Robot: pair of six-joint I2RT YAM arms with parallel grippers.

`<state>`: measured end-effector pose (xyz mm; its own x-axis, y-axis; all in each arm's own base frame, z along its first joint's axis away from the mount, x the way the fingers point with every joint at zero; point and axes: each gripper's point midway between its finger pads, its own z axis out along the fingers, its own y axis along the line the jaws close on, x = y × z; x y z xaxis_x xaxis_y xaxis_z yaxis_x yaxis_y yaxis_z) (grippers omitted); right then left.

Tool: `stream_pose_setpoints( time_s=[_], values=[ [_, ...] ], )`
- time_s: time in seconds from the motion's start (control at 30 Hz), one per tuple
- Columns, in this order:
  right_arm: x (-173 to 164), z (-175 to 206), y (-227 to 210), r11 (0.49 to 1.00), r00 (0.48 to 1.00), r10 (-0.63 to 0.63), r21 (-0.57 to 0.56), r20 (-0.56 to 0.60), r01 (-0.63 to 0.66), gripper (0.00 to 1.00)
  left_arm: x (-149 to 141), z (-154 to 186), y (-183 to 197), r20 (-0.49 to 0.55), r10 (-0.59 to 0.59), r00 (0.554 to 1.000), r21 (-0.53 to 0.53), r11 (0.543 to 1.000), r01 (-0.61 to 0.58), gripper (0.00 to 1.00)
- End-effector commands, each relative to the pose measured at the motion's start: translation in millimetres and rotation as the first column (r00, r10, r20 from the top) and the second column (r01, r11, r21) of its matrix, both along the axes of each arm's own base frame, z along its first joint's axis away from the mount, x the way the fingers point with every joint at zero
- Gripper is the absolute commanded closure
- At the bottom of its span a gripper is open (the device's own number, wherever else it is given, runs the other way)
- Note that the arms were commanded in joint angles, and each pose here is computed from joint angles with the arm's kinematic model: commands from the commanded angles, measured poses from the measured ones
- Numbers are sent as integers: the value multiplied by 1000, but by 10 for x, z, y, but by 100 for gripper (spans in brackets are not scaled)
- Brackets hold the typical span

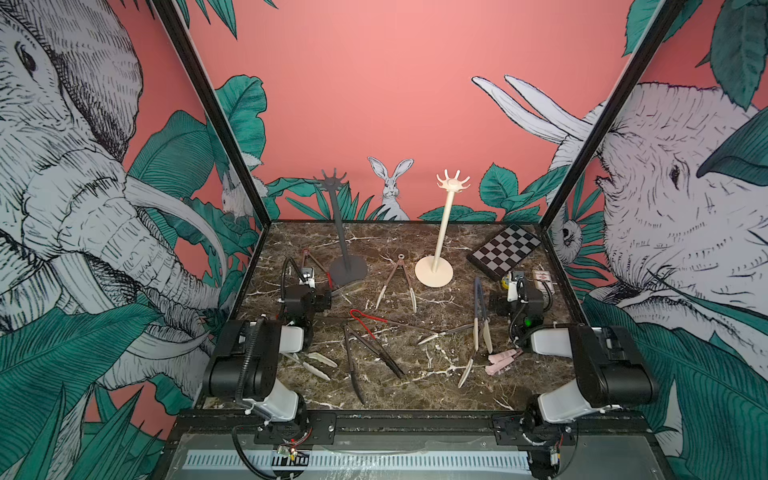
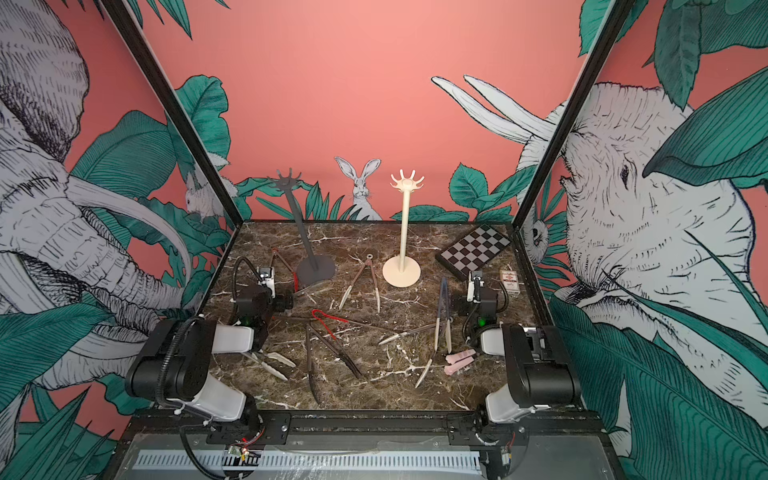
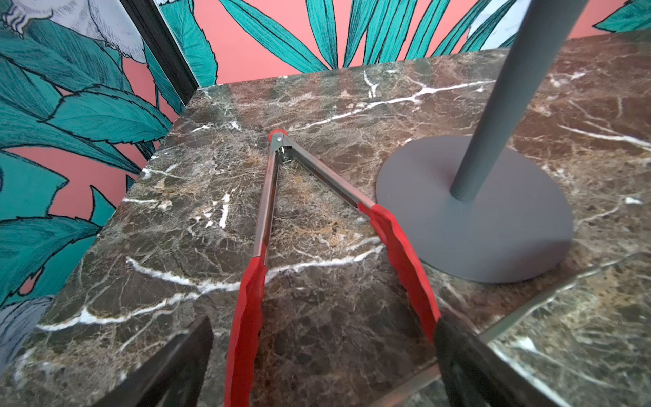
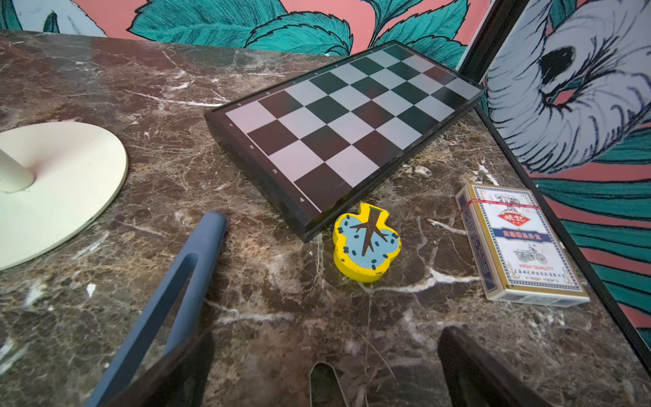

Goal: Hang food tongs on kitchen utensil racks
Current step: Pick up the food tongs from the center of the board.

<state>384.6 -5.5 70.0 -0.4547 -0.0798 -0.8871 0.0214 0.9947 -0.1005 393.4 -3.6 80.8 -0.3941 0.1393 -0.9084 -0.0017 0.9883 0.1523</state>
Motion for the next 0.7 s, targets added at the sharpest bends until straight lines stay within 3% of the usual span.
stream_pose_setpoints(
  time_s=[0.0,0.67],
  values=[
    [121,196,-33,1000,997,-7,-16,76,9,1,76,145,-13,51,-7,999,17,1000,6,1],
    [122,205,-32,1000,997,-7,-15,79,9,1,84,157,-12,55,-5,998,16,1000,4,0]
  ],
)
